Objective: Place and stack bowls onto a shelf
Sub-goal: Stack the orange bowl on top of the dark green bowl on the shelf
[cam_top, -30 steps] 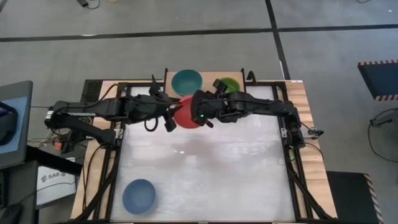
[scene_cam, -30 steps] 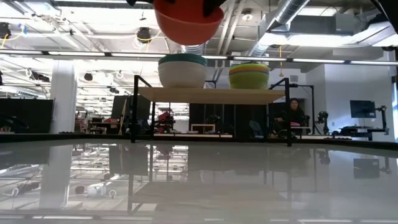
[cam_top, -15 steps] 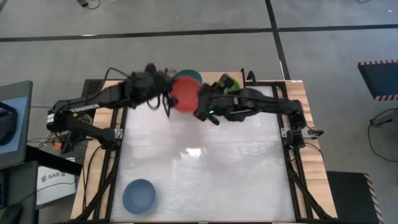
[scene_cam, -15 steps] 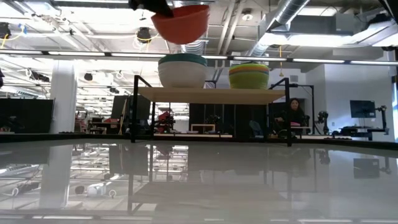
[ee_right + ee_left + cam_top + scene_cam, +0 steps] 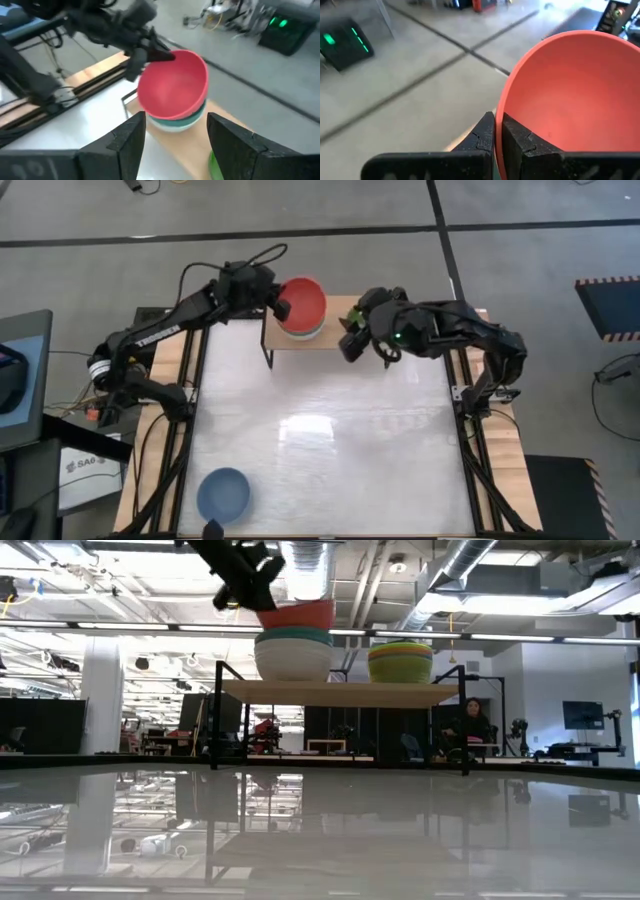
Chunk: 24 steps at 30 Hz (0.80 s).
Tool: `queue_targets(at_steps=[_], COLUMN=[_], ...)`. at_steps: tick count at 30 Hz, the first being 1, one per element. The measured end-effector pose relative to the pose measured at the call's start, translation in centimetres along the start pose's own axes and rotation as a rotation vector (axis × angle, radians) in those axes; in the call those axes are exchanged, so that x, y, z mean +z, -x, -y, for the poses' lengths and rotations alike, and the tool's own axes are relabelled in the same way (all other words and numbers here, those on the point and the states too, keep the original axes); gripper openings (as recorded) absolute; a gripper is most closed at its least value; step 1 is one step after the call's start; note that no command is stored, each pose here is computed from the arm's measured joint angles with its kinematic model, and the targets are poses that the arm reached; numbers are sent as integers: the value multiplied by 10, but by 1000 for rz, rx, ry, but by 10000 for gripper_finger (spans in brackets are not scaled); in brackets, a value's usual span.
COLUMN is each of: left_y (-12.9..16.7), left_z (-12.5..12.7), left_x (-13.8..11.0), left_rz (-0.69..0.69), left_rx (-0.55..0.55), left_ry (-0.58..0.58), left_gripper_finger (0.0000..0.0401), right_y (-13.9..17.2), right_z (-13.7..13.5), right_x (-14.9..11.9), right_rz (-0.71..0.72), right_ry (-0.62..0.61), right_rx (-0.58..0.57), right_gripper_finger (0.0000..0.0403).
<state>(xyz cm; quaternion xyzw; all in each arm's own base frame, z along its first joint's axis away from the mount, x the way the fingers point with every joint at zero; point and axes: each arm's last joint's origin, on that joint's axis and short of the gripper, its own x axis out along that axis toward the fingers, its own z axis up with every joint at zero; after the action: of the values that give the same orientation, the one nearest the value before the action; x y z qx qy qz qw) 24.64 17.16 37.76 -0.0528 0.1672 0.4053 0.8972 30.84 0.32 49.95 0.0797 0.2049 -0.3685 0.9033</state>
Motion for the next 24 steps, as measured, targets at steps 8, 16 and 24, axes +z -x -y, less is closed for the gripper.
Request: queue_targets(at_steps=[8, 16, 24], left_y=[-25, -30, -26], left_z=[-18, -29, -30], left_x=[-19, -23, -21], left_rz=[-171, -199, -208], left_rx=[-80, -49, -134], left_ry=[181, 216, 304], left_gripper_finger=[0, 29, 140], right_y=[11, 13, -25], right_z=[-4, -16, -25], right_x=[-12, -24, -67], right_rz=[-90, -143, -382], right_ry=[-42, -10, 36], right_rx=[52, 75, 24], right_gripper_finger=[232, 232, 232])
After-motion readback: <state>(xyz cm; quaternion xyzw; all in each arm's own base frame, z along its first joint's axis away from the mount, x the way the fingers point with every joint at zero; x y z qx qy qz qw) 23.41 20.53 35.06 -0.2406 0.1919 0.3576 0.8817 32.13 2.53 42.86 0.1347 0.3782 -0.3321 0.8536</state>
